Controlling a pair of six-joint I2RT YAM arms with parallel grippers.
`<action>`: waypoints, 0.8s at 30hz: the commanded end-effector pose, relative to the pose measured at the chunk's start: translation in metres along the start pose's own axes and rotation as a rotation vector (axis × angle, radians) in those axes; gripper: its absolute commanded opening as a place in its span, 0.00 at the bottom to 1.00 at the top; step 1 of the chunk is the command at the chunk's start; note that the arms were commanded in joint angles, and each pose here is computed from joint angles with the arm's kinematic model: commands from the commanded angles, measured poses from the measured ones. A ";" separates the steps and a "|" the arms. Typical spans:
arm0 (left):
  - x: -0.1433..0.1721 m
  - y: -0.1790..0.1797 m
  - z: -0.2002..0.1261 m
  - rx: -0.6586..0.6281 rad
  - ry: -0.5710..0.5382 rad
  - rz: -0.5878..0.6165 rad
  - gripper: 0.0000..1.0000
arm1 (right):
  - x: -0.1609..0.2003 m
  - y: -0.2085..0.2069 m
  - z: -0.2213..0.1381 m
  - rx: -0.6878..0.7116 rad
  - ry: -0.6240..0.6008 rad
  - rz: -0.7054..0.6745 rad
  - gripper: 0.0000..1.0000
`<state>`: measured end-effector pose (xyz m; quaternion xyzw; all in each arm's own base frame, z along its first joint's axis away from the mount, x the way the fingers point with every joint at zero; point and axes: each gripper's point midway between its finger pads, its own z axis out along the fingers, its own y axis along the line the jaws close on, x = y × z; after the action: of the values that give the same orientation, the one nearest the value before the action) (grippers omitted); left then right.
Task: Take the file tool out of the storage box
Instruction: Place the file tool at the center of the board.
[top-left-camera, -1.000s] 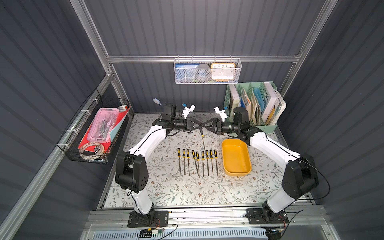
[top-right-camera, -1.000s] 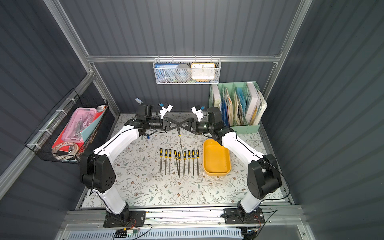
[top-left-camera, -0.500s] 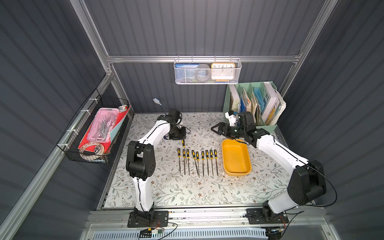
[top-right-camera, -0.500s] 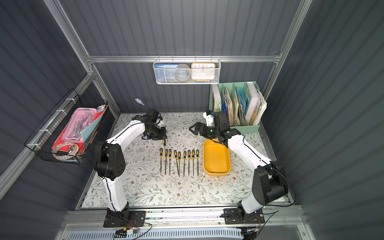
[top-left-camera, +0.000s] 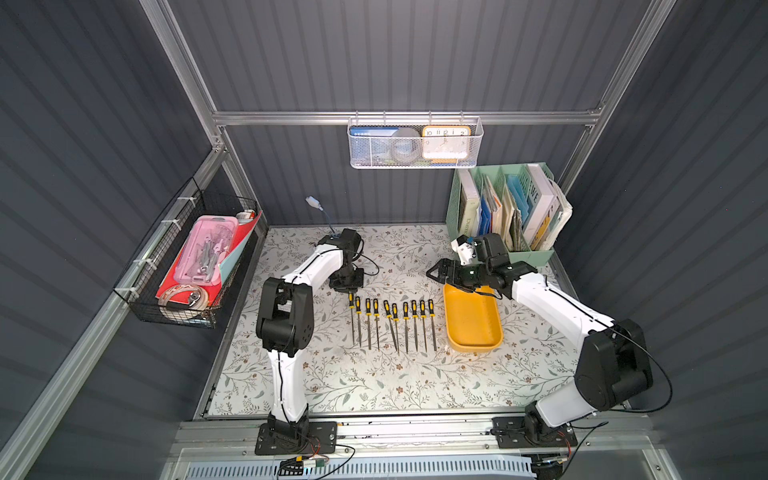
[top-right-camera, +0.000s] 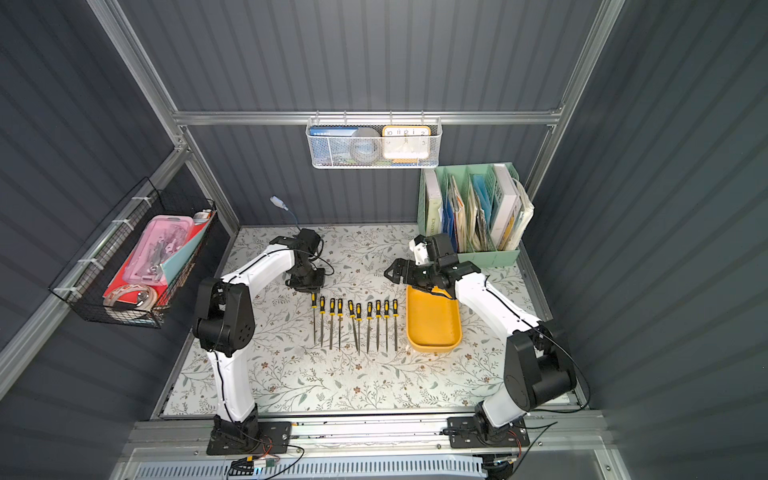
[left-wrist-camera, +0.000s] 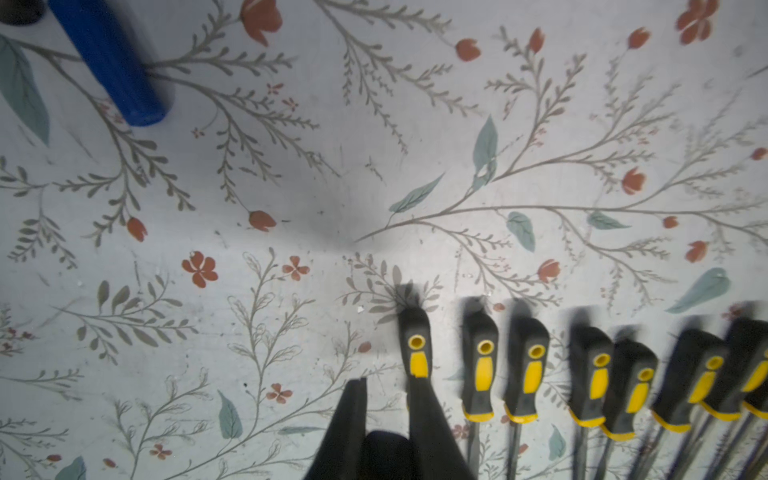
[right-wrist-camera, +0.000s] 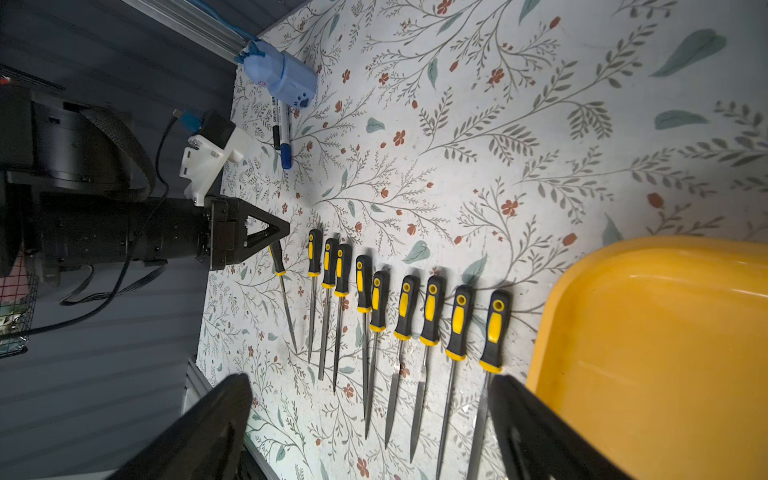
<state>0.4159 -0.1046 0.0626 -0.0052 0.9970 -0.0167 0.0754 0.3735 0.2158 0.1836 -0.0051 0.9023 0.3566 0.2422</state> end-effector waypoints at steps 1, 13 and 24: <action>0.007 0.015 0.017 -0.055 0.032 -0.010 0.00 | 0.006 -0.010 -0.002 0.031 0.018 -0.008 0.95; 0.000 0.026 0.036 -0.106 0.021 -0.048 0.33 | 0.005 -0.020 -0.010 0.050 0.017 -0.001 0.95; -0.043 0.032 -0.015 -0.150 -0.167 -0.074 0.81 | -0.004 -0.020 -0.028 0.087 -0.040 -0.052 0.96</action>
<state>0.4328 -0.0788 0.0399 -0.0333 0.9943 0.0439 0.0909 0.3726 0.1916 0.1804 -0.0027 0.9115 0.3287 0.2472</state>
